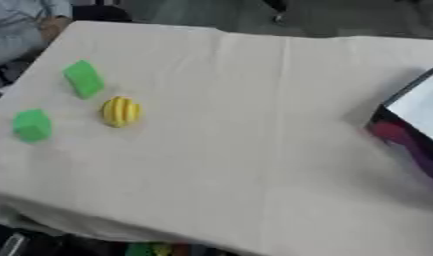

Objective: Pick up the objects with one hand, pass them to the other hand, and then place them into the box on the other side of the table.

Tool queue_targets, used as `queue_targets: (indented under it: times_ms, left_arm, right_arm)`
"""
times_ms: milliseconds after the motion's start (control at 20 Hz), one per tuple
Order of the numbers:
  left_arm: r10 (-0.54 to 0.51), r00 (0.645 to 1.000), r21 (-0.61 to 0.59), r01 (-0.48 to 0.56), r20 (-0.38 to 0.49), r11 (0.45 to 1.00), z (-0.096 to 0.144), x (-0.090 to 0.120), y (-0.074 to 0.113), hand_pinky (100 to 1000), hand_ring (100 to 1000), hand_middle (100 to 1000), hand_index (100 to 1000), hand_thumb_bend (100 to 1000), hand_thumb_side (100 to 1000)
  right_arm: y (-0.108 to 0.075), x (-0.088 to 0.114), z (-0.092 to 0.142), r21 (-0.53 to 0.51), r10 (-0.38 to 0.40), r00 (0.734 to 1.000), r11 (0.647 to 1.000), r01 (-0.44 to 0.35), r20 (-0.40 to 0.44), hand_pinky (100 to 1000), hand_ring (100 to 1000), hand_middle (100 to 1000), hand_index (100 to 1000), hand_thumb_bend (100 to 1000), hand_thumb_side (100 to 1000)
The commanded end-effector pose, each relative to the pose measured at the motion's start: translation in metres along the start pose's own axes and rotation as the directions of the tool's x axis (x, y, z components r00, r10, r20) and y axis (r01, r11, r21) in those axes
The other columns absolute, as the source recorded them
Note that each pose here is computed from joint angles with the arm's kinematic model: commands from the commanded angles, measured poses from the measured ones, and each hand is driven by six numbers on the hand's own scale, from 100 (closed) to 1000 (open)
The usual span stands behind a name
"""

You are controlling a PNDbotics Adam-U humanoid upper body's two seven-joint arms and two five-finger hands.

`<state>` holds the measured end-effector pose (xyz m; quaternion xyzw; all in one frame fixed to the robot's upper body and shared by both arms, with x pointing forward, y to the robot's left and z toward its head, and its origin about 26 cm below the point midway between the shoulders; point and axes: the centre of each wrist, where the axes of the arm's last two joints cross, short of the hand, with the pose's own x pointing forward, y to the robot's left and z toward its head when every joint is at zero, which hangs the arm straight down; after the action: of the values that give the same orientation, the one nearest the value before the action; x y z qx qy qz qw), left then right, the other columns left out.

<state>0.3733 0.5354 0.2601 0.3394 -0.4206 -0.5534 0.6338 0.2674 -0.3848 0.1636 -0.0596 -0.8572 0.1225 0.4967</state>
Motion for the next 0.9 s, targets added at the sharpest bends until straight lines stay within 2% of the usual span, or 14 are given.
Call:
queue_targets:
  times_ms: [50,400,450,500,900]
  left_arm:
    - [-0.029,0.999,-0.014,0.028,-0.034,1.000,0.016,-0.002,0.020,908,893,798,858,906,173]
    - [-0.026,0.999,-0.074,0.024,-0.027,0.997,0.019,0.006,0.030,908,893,797,858,908,162]
    - [-0.026,0.999,-0.077,0.024,-0.026,0.997,0.020,0.007,0.031,908,892,796,856,905,130]
    - [-0.029,0.999,-0.081,0.027,-0.022,0.996,0.017,0.009,0.031,907,892,796,854,906,109]
    - [-0.062,0.998,-0.083,0.063,0.009,0.995,-0.001,0.028,0.032,907,892,796,857,913,103]
  right_arm:
    - [-0.004,0.010,-0.005,0.021,0.040,0.999,0.999,-0.040,0.026,1000,1000,1000,1000,100,591]
    - [-0.004,0.010,-0.004,0.019,0.041,0.999,0.999,-0.042,0.023,1000,1000,1000,1000,100,592]
    - [-0.004,0.010,-0.004,0.019,0.041,0.999,0.999,-0.042,0.023,1000,1000,1000,1000,100,593]
    - [-0.003,0.010,-0.004,0.019,0.040,0.999,0.999,-0.041,0.022,1000,1000,1000,1000,100,595]
    - [-0.002,0.008,-0.004,0.021,0.039,0.999,0.999,-0.040,0.014,1000,1000,1000,1000,100,599]
